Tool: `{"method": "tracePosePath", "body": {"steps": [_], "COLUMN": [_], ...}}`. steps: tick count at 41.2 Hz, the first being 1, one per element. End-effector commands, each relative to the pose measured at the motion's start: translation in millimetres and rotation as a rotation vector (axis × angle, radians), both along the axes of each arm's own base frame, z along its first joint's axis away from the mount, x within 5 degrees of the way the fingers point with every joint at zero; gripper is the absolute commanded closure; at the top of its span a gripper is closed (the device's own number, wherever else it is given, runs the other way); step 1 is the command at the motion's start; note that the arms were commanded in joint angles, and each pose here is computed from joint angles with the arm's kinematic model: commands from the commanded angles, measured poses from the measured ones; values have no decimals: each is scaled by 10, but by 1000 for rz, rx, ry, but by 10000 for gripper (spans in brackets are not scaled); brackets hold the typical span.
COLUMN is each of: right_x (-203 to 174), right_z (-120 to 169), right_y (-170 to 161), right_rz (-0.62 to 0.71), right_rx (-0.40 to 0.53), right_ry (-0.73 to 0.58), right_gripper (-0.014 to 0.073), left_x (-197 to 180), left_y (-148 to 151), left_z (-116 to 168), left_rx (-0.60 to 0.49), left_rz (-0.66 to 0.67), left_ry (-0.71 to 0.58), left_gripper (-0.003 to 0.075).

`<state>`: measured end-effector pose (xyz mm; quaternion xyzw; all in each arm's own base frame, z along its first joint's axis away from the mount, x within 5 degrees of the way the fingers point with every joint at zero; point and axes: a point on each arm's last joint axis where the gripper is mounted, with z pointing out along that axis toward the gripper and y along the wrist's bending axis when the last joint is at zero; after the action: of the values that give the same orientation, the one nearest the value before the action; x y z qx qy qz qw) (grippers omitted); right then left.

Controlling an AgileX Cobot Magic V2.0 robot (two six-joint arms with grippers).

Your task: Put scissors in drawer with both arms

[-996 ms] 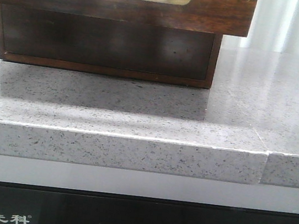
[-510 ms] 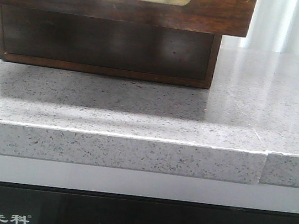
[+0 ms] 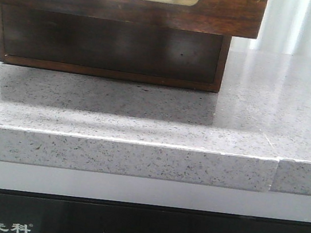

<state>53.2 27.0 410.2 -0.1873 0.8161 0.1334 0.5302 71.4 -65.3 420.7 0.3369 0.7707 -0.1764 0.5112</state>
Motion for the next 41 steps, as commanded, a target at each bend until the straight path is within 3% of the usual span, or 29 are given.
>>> {"method": "tracePosePath", "body": {"steps": [1, 6, 35, 41], "right_x": [18, 18, 20, 20], "right_z": [110, 110, 113, 113], "right_y": [4, 4, 1, 1], "right_rz": [-7, -7, -9, -9], "right_rx": [34, 34, 32, 32], "right_ry": [-68, -68, -72, -72], "right_gripper": [555, 668, 663, 663], "left_x": [-7, -7, -31, -56], "left_y": [-13, -13, 11, 114], "left_z": [158, 158, 170, 184], "left_rx": [-87, -87, -95, -112], "left_rz": [-7, -7, -5, 67], "left_ry": [-66, -66, -76, -95], "left_gripper": [601, 740, 741, 741]}}
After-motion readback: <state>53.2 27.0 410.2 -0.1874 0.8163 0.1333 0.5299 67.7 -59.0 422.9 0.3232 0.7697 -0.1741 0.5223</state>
